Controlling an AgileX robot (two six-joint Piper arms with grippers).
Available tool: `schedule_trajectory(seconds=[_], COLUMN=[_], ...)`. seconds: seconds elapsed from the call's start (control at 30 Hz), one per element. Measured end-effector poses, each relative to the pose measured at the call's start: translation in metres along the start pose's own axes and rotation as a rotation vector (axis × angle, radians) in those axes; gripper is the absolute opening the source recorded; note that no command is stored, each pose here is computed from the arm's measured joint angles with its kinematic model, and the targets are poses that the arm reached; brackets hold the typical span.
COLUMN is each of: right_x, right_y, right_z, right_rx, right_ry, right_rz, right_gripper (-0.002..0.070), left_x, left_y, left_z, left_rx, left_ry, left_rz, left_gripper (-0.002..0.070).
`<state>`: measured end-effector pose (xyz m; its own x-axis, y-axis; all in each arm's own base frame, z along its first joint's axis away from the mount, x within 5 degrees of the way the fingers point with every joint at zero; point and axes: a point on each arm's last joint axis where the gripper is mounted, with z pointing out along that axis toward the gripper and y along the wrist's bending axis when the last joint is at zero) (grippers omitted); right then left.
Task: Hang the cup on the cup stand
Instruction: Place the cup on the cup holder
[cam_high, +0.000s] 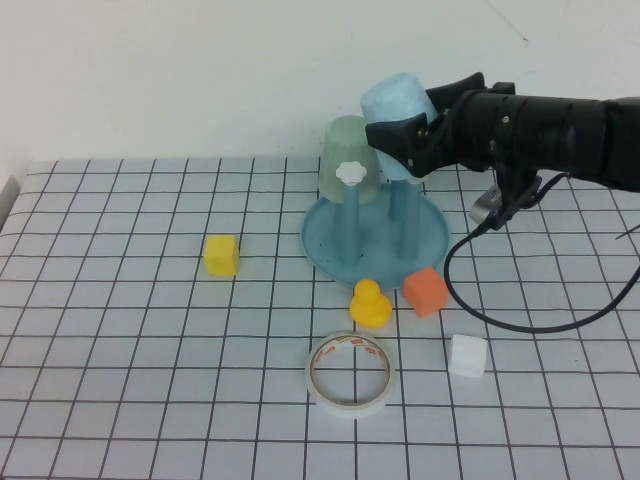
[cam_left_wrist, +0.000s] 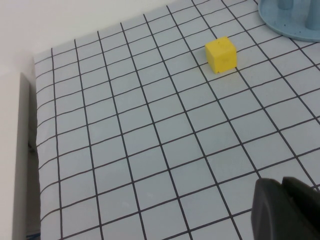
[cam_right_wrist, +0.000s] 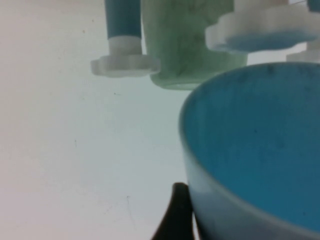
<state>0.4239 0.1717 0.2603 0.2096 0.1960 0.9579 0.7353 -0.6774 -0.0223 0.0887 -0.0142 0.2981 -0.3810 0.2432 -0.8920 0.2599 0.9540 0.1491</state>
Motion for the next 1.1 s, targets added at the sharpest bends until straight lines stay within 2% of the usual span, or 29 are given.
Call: schedule_trajectory(seconds=[0.7, 0.9, 1.0, 1.1], right_x=[-0.010, -0.010, -0.010, -0.011], right_y=[0.002, 0.002, 0.005, 0.009], right_z=[0.006, 0.006, 0.004, 0.002], right_rx=[0.003, 0.004, 0.000, -0.010], right_ry=[-0.021, -0.021, -0.020, -0.020], right_rz=[0.008, -0.056, -0.095, -0.164], right_gripper=[0.0627, 0.0627, 0.0672, 0.0685], left_x=[0.000, 0.000, 0.000, 0.000], left_y=[0.000, 0.000, 0.000, 0.000], left_z=[0.000, 0.000, 0.000, 0.000], left_rx=[0.000, 0.000, 0.000, -0.001], left_ry=[0.000, 0.000, 0.000, 0.001], left_rz=[0.000, 0.000, 0.000, 0.001], left_gripper=[-0.0001, -0.0001, -0.0001, -0.0001])
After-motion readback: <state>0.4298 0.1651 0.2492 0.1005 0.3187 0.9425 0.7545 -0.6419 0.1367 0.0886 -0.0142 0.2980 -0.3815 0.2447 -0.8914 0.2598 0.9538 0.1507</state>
